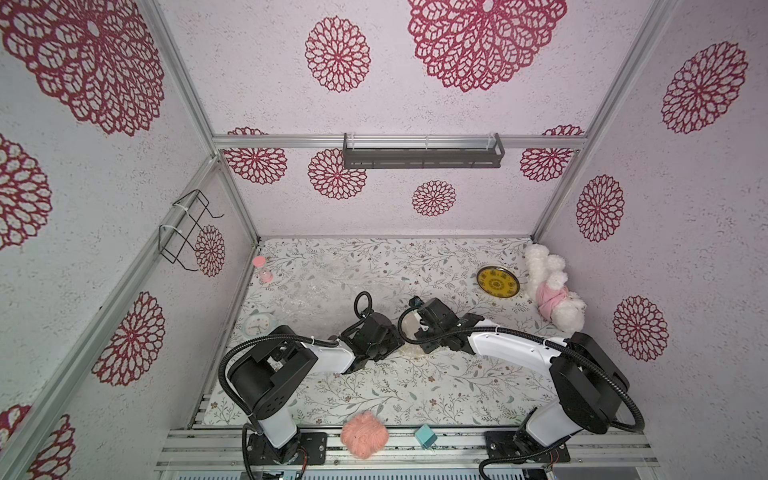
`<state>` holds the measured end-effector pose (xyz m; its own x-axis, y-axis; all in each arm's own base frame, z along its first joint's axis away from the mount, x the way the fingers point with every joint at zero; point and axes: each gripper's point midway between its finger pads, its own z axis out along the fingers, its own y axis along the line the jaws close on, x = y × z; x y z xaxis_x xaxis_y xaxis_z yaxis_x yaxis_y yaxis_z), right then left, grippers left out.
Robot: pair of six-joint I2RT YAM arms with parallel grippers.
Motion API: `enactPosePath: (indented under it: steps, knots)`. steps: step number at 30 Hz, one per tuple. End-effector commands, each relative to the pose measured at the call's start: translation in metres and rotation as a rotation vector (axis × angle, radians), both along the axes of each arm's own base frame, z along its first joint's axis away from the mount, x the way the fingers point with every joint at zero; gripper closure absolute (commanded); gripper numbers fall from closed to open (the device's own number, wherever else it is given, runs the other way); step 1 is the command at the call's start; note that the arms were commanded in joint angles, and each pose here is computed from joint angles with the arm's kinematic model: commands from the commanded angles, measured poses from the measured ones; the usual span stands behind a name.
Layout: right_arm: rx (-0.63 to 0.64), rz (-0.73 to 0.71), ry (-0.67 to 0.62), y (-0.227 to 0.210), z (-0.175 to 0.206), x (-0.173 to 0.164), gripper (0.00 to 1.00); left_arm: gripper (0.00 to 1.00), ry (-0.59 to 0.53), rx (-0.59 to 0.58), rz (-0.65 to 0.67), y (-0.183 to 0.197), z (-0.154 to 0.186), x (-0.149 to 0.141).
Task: Unpack dinner plates from bubble wrap
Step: Unwrap the bubble wrap at the center of the board.
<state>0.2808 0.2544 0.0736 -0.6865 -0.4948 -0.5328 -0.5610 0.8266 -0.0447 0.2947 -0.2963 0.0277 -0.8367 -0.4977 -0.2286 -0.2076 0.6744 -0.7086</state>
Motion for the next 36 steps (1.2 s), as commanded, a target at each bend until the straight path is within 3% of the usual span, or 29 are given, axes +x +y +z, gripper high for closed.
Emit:
enactPosePath:
  steps: [1, 8, 13, 16, 29, 36]
  knots:
    - [0.044, -0.019, -0.005, 0.000, 0.007, -0.001, 0.88, 0.53, 0.030, 0.040, -0.013, 0.001, -0.018, -0.006]
    - [0.049, -0.025, -0.013, -0.005, 0.014, -0.001, 0.70, 0.68, 0.042, 0.048, -0.013, 0.001, -0.026, -0.008]
    - [0.039, -0.014, -0.010, -0.011, 0.016, -0.006, 0.42, 0.77, 0.047, 0.051, -0.012, 0.001, -0.028, -0.009]
    - [0.023, -0.001, 0.005, -0.014, 0.011, -0.011, 0.33, 0.81, 0.046, 0.053, -0.011, 0.001, -0.028, -0.008]
    - [-0.022, 0.008, 0.027, -0.016, -0.007, -0.011, 0.21, 0.87, 0.034, 0.054, -0.025, -0.001, -0.019, -0.007]
    - [-0.037, 0.011, 0.026, -0.011, -0.015, -0.005, 0.26, 0.89, 0.027, 0.055, -0.027, -0.001, -0.014, -0.007]
